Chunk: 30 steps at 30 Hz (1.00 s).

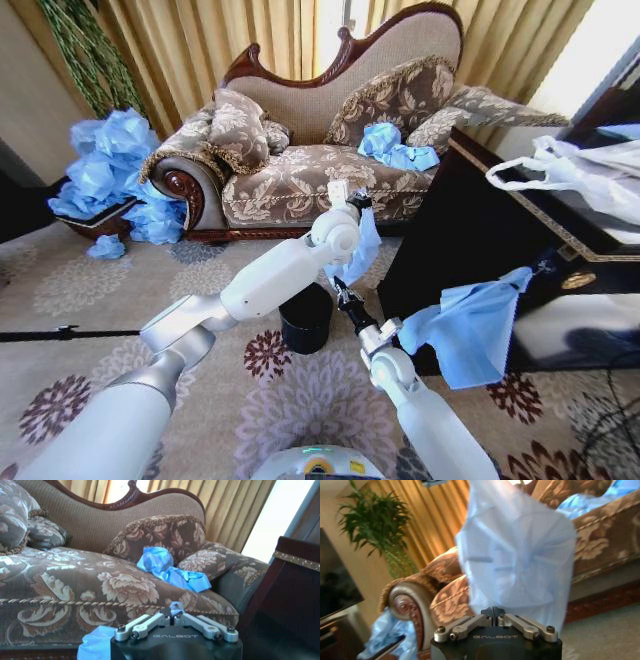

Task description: Place a garbage bag over the trash bin.

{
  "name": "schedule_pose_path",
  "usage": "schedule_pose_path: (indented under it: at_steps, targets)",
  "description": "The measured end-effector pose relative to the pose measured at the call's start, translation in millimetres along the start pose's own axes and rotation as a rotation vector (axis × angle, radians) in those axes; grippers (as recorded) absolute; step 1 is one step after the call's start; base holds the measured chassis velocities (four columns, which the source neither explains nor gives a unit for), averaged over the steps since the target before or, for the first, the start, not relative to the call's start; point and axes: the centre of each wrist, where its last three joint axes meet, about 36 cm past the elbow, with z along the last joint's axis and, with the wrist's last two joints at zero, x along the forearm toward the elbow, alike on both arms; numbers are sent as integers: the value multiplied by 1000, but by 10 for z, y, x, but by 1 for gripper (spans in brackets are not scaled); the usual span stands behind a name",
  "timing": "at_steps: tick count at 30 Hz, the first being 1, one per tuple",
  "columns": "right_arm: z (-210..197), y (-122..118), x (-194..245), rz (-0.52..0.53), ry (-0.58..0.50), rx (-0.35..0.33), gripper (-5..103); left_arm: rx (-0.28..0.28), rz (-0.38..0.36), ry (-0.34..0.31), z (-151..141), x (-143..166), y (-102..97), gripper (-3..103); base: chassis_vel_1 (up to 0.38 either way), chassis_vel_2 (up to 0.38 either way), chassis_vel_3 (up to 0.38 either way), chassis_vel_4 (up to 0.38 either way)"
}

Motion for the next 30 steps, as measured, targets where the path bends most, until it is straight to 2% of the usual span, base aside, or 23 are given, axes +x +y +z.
schedule_pose_path:
  at_steps: [13,15,24,30]
  targets:
    - [-299,-401,-242,113,-86,37,0,3,32,11,39,175,-38,0,0,0,0,0]
    - [-363,-483,-248,122,-93,58,0,2,58,22,54,242,-59,0,0,0,0,0]
    - [-730,-604,-431,99,-133,112,0,-12,137,48,143,452,-140,0,0,0,0,0]
    - [-752,-639,-483,82,-124,125,0,-15,171,69,245,611,-176,0,0,0,0,0]
